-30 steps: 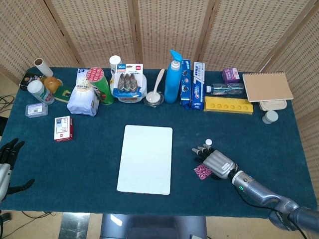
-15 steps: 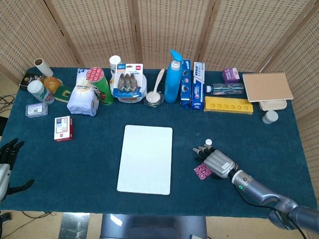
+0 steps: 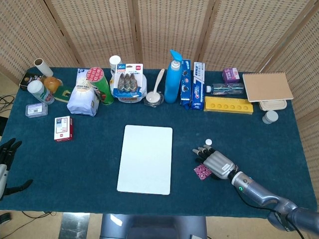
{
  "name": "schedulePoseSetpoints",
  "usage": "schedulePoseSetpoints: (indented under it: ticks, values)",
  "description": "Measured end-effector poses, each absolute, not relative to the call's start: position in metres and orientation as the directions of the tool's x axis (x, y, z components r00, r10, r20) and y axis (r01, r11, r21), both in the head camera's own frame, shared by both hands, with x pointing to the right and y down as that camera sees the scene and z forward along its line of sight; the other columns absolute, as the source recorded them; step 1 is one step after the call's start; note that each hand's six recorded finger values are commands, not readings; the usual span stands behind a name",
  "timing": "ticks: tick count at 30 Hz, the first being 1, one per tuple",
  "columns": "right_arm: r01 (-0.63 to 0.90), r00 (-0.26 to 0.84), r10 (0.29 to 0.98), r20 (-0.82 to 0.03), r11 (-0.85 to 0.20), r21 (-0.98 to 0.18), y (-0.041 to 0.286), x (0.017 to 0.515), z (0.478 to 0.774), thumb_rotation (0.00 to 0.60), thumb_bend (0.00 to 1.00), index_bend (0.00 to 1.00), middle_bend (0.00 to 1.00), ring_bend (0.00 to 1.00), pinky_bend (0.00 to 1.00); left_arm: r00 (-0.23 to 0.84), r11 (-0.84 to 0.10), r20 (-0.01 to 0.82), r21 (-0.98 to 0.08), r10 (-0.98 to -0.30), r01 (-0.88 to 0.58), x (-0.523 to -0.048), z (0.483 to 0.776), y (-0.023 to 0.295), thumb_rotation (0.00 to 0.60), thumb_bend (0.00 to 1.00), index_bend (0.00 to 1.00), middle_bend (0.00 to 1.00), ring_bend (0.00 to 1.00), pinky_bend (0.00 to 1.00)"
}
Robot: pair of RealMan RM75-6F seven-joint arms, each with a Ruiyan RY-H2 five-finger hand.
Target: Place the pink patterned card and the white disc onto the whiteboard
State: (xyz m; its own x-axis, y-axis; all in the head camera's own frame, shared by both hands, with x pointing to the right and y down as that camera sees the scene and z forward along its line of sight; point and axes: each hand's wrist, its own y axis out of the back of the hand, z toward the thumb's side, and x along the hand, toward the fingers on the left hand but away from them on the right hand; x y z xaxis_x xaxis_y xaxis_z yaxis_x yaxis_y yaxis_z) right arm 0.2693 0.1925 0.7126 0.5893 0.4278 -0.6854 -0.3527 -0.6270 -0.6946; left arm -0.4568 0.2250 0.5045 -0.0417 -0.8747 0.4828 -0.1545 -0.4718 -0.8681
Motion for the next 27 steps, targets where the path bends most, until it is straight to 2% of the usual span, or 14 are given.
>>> schedulePoseSetpoints:
  ticks: [6,27]
  values:
    - [-0.337,0.597,0.435,-0.674,-0.627,-0.702,0.193,0.2708,0.7119,0.6,0.29,0.46,0.05,0.03,0.06,-0.042,-0.471,0.482,-0.868,-0.875,-0.156,-0.4568,0.5043,0.2251,0.6,0.12,0.0,0.0,0.0,0.11]
    - [-0.326,0.605,0.44,-0.664,-0.623,-0.711,0.1946,0.2761,0.7102,0.6,0.29,0.48,0.05,0.03,0.06,-0.042,-0.477,0.488,-0.865,-0.872,-0.154,-0.4557,0.5053,0.226,0.6,0.12,0.0,0.0,0.0,0.11]
